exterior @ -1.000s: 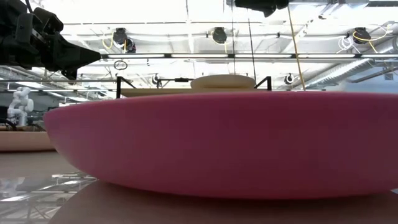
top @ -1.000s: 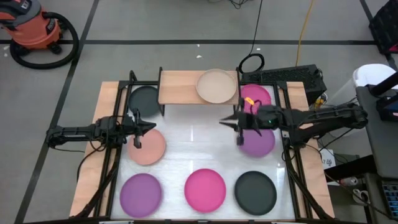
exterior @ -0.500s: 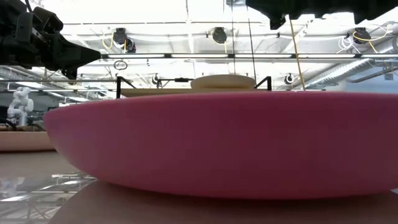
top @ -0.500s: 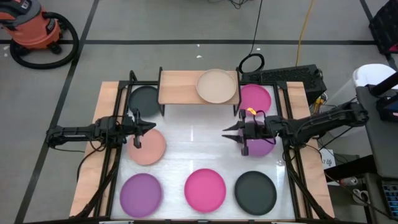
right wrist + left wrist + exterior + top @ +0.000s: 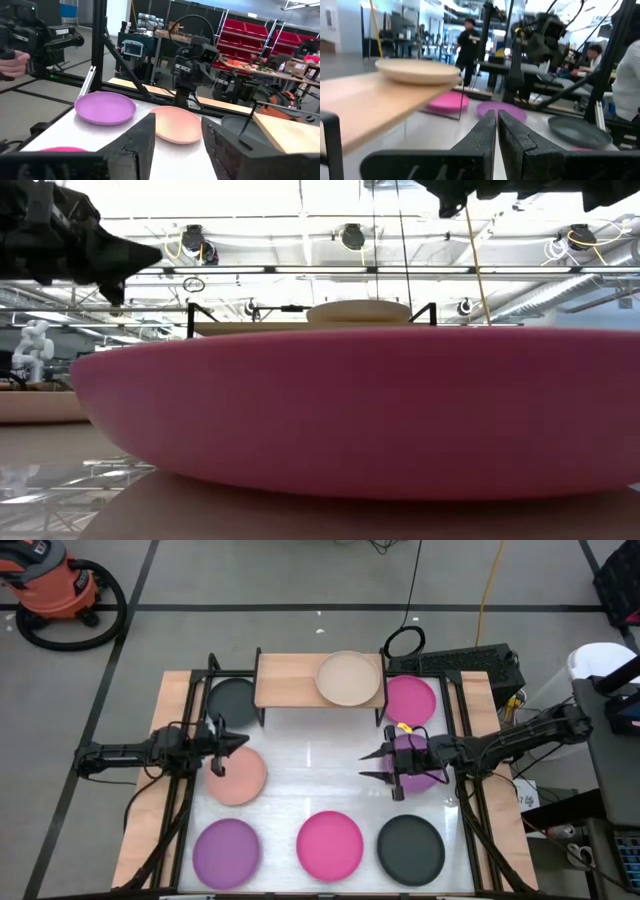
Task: Place and stack plates onto a shelf
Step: Adjust the shelf
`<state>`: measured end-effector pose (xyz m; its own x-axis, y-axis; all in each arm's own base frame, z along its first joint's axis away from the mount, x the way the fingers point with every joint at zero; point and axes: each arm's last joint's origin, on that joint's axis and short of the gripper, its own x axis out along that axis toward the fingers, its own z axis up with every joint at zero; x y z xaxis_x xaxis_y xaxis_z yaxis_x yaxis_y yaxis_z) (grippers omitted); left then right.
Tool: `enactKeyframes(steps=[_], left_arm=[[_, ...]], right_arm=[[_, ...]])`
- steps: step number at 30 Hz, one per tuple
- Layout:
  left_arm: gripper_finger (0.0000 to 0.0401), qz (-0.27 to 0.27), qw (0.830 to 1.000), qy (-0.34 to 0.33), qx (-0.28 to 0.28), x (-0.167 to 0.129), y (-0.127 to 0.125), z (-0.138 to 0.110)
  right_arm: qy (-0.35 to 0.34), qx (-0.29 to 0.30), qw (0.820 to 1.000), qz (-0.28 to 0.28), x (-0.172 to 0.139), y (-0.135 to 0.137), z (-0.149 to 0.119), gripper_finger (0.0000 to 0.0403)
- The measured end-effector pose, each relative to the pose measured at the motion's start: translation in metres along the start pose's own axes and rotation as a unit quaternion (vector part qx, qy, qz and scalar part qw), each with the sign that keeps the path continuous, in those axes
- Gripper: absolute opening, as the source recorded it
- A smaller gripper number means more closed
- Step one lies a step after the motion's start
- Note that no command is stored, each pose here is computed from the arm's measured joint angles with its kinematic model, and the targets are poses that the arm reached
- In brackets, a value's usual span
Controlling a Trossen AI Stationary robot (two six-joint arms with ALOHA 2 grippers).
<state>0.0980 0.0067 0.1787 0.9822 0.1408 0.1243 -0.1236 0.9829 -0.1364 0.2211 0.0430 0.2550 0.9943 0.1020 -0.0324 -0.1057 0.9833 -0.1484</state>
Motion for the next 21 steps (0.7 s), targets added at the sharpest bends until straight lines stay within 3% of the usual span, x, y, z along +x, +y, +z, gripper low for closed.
enactKeyframes(steps=[4,7,11,16,21], left_arm=[[0.0024,0.015,1.000,-0.018,-0.007,0.000,0.001,0.003],[0.0024,0.084,0.995,-0.023,-0.053,0.000,0.005,0.003],[0.0024,0.135,0.990,-0.002,-0.039,-0.003,0.007,0.011],[0.0024,0.139,0.990,0.005,-0.023,-0.007,0.003,0.043],[0.0024,0.165,0.985,-0.026,-0.042,-0.008,0.001,0.075]], right_arm=[[0.001,0.003,1.000,0.000,0.000,0.000,0.000,0.0143],[0.000,0.016,1.000,0.000,0.000,0.000,0.000,0.0144],[0.001,0.029,1.000,0.000,0.000,0.000,0.000,0.0144],[0.003,0.040,0.999,0.000,0.000,0.000,-0.001,0.0144],[0.003,0.041,0.999,0.000,0.000,0.000,-0.001,0.0144]])
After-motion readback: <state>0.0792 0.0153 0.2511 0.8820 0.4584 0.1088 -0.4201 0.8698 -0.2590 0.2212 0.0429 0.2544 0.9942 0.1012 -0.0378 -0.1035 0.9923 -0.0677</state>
